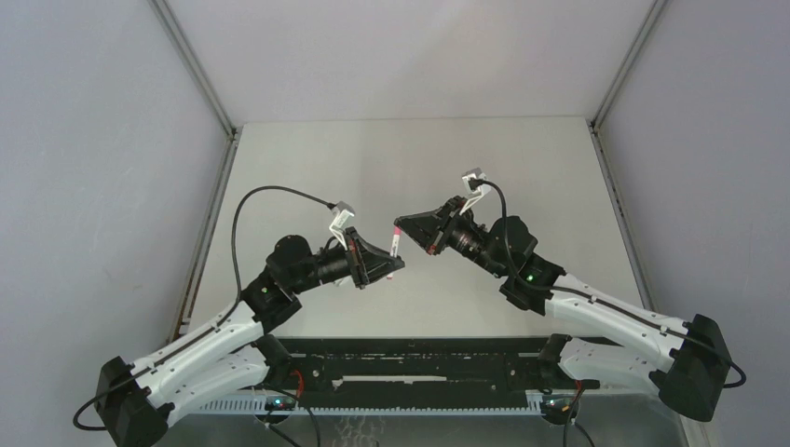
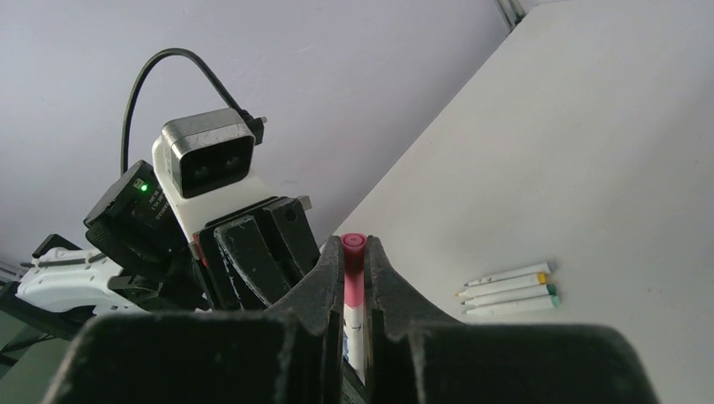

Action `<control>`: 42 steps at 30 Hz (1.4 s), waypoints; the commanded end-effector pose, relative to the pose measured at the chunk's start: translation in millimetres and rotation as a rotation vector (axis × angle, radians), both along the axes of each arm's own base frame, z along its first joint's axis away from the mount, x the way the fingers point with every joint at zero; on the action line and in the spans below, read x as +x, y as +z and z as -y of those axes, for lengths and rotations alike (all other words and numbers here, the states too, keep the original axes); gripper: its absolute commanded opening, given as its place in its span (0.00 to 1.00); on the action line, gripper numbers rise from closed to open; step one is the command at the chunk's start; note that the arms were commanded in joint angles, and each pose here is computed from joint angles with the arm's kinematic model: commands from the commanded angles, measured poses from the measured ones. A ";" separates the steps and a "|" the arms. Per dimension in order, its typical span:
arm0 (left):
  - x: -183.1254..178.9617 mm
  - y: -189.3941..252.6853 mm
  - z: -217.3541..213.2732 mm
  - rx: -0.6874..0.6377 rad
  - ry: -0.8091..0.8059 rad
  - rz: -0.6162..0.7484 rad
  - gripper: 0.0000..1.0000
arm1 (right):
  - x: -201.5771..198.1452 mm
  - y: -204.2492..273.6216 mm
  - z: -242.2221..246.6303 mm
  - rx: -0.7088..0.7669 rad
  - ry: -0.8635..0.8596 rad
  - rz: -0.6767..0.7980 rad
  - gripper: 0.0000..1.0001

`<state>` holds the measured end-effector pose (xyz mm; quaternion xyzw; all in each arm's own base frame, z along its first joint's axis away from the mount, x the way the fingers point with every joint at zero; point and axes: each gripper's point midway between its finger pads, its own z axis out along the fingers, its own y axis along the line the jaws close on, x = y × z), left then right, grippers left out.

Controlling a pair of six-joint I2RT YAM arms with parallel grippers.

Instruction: Insert the pens into the pen caps

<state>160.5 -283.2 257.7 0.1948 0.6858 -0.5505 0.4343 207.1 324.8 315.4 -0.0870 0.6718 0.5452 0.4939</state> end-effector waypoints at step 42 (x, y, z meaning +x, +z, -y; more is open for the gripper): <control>-60.7 65.1 -16.5 0.028 -0.289 0.421 0.00 | -78.3 78.7 -9.4 0.017 0.479 0.298 0.33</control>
